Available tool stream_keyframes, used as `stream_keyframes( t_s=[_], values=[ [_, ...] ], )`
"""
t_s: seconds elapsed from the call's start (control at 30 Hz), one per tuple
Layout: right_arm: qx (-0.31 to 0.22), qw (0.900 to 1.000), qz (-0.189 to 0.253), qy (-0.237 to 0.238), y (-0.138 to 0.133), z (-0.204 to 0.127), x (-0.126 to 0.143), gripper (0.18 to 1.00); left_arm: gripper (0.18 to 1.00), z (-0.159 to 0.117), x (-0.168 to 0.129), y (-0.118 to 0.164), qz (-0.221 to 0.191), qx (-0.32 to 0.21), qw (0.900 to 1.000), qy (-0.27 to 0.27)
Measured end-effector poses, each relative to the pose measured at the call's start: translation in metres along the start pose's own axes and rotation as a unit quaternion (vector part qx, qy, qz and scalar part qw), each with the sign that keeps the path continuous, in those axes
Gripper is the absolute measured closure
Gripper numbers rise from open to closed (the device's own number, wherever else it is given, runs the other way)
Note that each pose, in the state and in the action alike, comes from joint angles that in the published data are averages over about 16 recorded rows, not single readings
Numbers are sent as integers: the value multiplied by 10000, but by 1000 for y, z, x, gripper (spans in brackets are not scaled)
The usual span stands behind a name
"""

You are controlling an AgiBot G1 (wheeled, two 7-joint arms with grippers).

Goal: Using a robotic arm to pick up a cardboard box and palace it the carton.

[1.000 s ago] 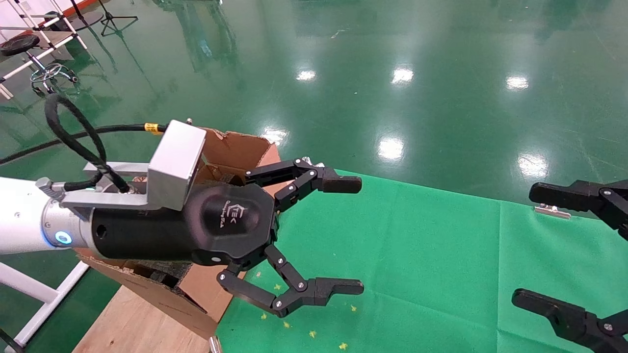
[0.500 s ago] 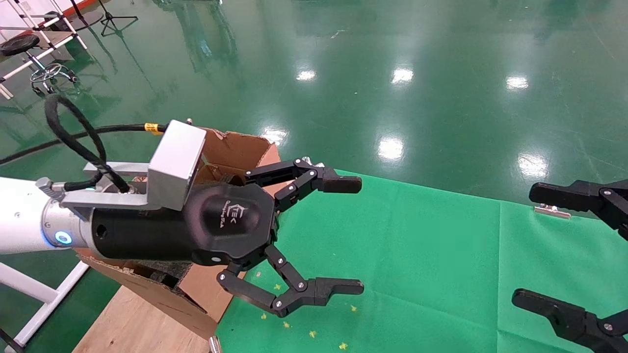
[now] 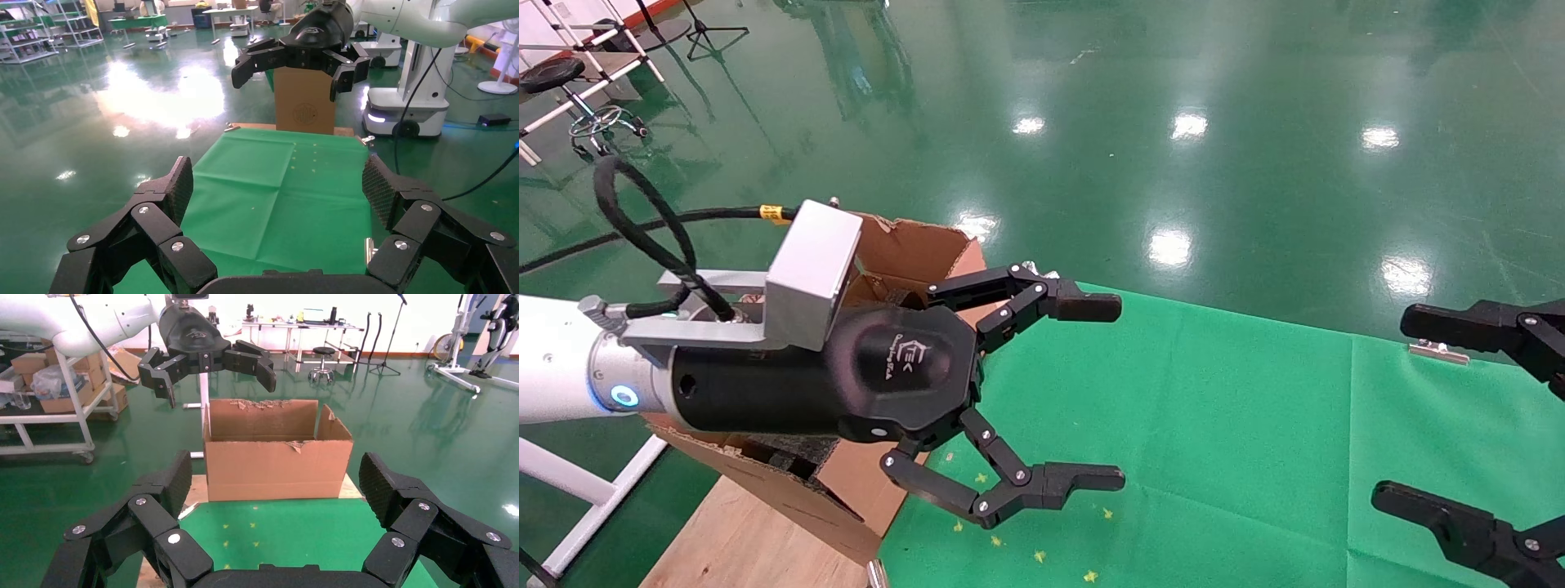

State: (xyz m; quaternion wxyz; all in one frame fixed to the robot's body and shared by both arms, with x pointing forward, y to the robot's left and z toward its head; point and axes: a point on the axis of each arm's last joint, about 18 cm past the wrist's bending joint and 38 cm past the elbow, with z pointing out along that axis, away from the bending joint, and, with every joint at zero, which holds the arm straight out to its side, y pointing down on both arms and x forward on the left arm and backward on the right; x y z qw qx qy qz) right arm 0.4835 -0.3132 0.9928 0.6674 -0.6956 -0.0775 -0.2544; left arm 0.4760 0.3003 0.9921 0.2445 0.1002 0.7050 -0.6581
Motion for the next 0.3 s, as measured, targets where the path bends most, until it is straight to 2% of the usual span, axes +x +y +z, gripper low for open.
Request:
stream_keyframes(
  t_s=[0.3],
  values=[
    [0,10000,0,0,0,0,0,178,184,0,0,0,0,0,10000,0]
  ],
)
